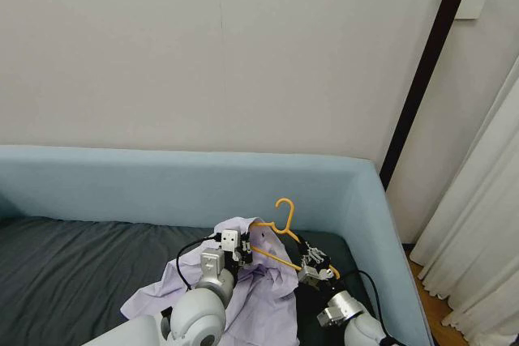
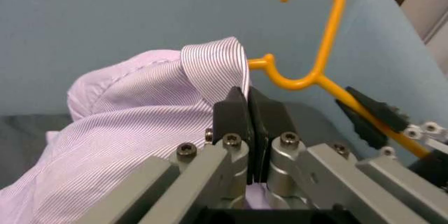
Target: Pick up the clothes from the sofa and hang them on the clothes hanger.
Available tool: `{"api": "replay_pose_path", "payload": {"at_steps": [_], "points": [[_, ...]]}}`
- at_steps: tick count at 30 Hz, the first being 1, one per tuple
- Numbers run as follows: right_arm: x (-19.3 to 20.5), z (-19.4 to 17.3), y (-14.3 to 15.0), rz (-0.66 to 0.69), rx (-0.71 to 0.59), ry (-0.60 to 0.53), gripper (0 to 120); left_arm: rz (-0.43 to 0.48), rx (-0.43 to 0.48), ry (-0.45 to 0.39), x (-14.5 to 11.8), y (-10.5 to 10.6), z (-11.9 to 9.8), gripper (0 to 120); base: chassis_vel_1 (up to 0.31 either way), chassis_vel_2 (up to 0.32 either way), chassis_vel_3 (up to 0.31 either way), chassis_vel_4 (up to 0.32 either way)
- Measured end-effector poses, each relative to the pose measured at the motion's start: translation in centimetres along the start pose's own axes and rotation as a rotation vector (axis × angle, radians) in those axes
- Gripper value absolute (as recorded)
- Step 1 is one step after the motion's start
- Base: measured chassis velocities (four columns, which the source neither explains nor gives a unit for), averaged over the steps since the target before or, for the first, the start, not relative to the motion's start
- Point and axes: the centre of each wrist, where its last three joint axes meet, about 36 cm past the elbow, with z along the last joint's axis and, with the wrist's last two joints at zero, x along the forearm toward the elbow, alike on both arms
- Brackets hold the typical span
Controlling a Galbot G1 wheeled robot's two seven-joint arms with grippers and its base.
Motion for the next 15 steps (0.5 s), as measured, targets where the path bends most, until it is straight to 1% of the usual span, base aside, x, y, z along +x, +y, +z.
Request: {"api": "replay_pose_path", "payload": {"at_steps": [7, 12, 15], "points": [[-0.44, -0.35, 0.06, 0.000, 0.000, -0.011, 6, 0.013, -0.010, -0.009, 0.30, -0.51, 0.27, 0, 0.000, 0.000, 0.000, 0.000], [-0.52, -0.44, 0.10, -0.001, 0.000, -0.015, 6, 0.016, -0.011, -0.013, 0.23, -0.65, 0.28, 0, 0.000, 0.000, 0.000, 0.000], [-0.94, -0.91, 0.25, 0.000, 0.009, -0.034, 6, 0.021, -0.013, -0.027, -0.18, -1.11, 0.20, 0, 0.000, 0.000, 0.000, 0.000]]}}
